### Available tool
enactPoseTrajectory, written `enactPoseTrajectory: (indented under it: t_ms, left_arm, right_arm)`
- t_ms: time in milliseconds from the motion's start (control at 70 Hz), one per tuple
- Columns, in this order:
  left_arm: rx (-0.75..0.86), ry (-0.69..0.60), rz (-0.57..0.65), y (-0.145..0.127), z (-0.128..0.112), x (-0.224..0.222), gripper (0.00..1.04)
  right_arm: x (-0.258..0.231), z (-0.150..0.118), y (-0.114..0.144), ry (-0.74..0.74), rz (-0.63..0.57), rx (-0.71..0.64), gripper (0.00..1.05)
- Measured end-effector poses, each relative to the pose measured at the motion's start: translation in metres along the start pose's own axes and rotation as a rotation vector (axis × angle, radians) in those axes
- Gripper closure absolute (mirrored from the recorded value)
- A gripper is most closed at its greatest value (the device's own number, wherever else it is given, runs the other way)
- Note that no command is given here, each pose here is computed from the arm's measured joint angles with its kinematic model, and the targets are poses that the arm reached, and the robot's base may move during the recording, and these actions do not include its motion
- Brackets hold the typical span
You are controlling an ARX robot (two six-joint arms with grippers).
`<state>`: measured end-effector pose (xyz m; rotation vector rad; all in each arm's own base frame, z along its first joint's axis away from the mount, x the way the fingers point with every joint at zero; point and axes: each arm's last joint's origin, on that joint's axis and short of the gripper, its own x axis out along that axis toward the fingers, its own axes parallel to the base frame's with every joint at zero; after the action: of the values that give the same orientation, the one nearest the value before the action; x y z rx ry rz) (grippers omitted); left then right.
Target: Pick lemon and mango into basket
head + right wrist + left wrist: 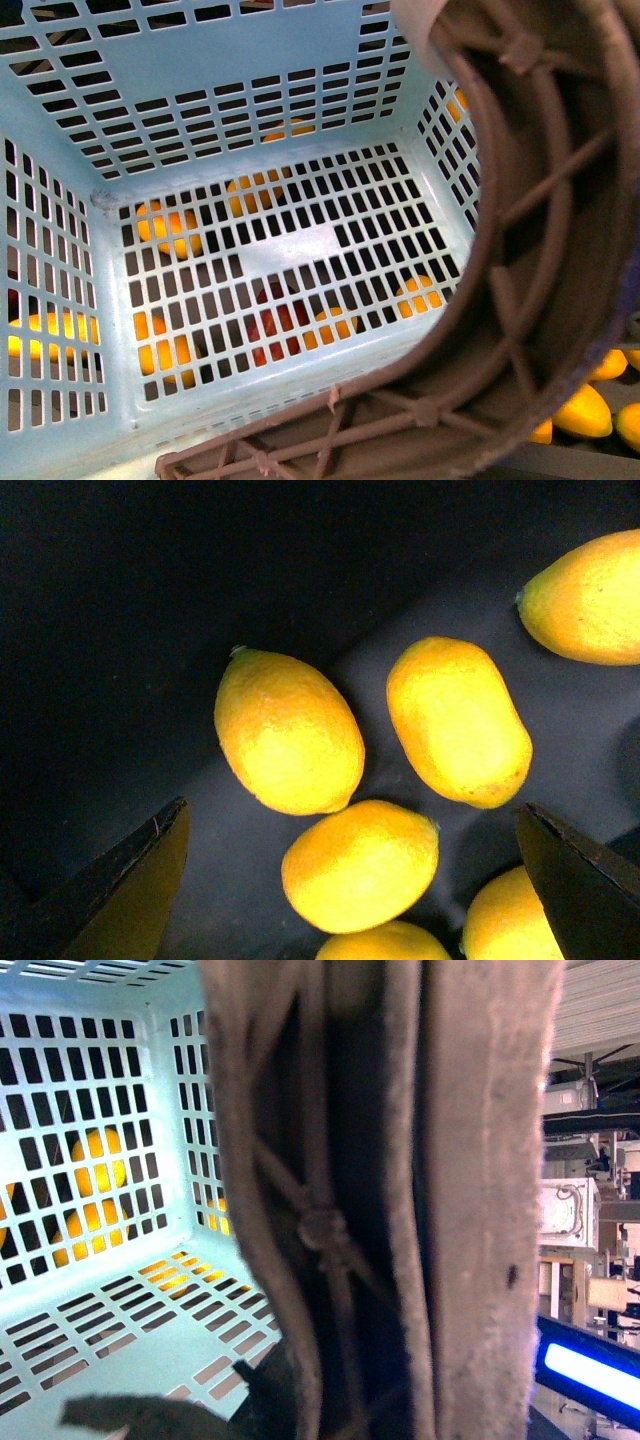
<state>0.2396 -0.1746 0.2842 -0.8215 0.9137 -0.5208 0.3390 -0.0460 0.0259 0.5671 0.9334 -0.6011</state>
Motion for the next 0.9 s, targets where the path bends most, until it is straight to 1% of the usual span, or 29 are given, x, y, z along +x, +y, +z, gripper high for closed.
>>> enactPoseTrajectory:
  t_ms: [171, 500, 900]
  left_arm:
    - [0.0, 0.002, -0.001, 0.0, 0.0, 0.0, 0.91]
    - [0.0, 0.001, 0.0, 0.0, 0.0, 0.0, 0.91]
    - [0.0, 0.002, -0.001, 0.0, 0.0, 0.0, 0.91]
  right_arm:
    - [0.028, -0.005, 0.008, 0.064, -0.012, 0.04, 0.09]
    - [0.055, -0.009, 0.023, 0.1, -0.008, 0.045, 0.09]
    - [0.074, -0.018, 0.026, 0.138, -0.021, 0.036, 0.09]
